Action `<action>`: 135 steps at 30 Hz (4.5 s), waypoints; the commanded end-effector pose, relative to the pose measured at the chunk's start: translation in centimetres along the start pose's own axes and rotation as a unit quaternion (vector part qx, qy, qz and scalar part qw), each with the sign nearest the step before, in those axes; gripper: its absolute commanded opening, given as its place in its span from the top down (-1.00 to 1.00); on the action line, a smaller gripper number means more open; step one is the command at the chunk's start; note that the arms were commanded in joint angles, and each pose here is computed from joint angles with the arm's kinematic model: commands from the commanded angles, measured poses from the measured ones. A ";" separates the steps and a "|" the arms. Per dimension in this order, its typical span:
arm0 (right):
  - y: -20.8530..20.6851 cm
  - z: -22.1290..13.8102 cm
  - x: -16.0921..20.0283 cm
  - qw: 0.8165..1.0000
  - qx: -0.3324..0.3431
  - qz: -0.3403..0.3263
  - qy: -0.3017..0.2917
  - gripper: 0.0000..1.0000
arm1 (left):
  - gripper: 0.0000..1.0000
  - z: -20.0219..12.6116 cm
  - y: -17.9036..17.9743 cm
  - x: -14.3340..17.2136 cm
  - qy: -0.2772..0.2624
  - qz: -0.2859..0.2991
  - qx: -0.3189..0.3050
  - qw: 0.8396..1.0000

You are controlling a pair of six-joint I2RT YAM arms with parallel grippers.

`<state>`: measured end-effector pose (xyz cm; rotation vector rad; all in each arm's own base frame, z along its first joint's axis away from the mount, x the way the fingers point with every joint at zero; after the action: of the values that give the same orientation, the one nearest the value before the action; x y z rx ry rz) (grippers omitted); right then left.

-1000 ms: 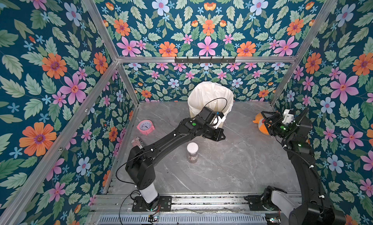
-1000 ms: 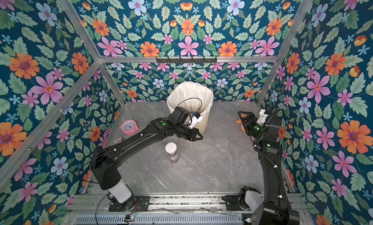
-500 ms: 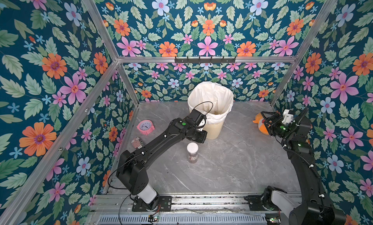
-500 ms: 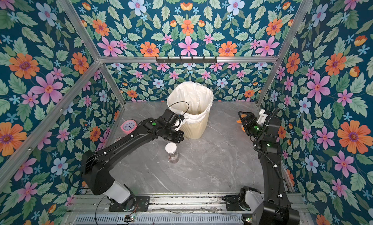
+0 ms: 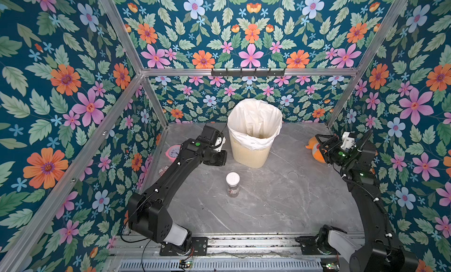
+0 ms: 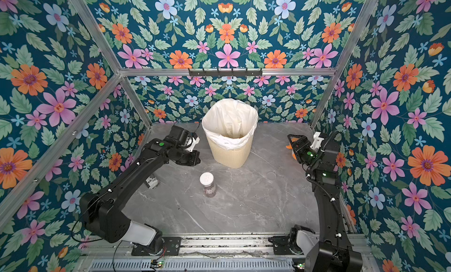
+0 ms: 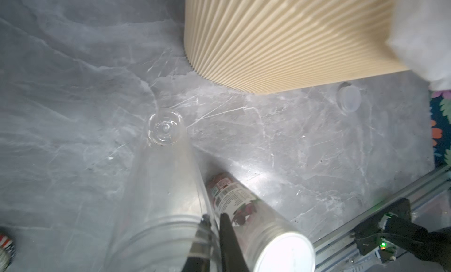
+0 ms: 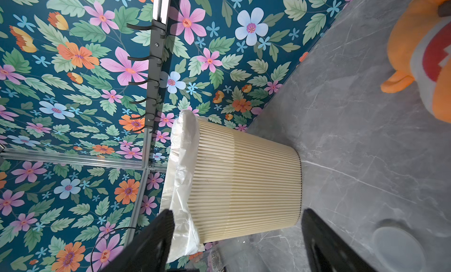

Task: Empty the moldy dried flower tea in the jars
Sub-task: Place the jar at the center of the board, then pick up the jar from the center of the board.

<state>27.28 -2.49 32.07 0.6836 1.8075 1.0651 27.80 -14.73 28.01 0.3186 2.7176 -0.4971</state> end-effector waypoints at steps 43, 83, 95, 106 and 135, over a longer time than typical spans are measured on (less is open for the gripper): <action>-1.7 2.0 1.9 0.999 -0.023 0.008 0.042 -0.64 | -0.14 -0.8 8.1 1.4 0.078 -0.029 -0.112 0.990; 2.2 2.1 7.2 0.982 0.032 -0.144 0.117 -0.56 | -0.28 -3.7 -4.2 -0.6 -0.177 0.017 0.006 0.984; 4.1 3.0 14.6 0.946 0.023 -0.235 0.220 -0.57 | -0.20 -0.9 -2.7 6.1 -0.194 -0.108 0.086 0.971; 7.9 5.1 22.0 0.888 -0.067 -0.347 0.294 -0.67 | -0.27 -1.7 -2.0 8.5 -0.196 -0.131 0.104 0.966; 10.4 12.4 35.8 0.761 0.030 -0.500 0.413 -0.74 | -0.41 -3.8 2.6 13.0 -0.211 -0.178 -0.018 0.961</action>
<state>22.99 35.53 23.64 -0.8316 2.4229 0.5990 15.57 -9.21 25.61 -0.2654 2.3648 -0.5593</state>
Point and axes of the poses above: each gripper's point midway between its finger pads, its own z axis out along the fingers, its own y axis along the line the jaws close on, x = y × z, the point moved 9 cm from there along -z, back along the fingers, and after that the axes turned 3 degrees about -z, right-handed, at the moved point
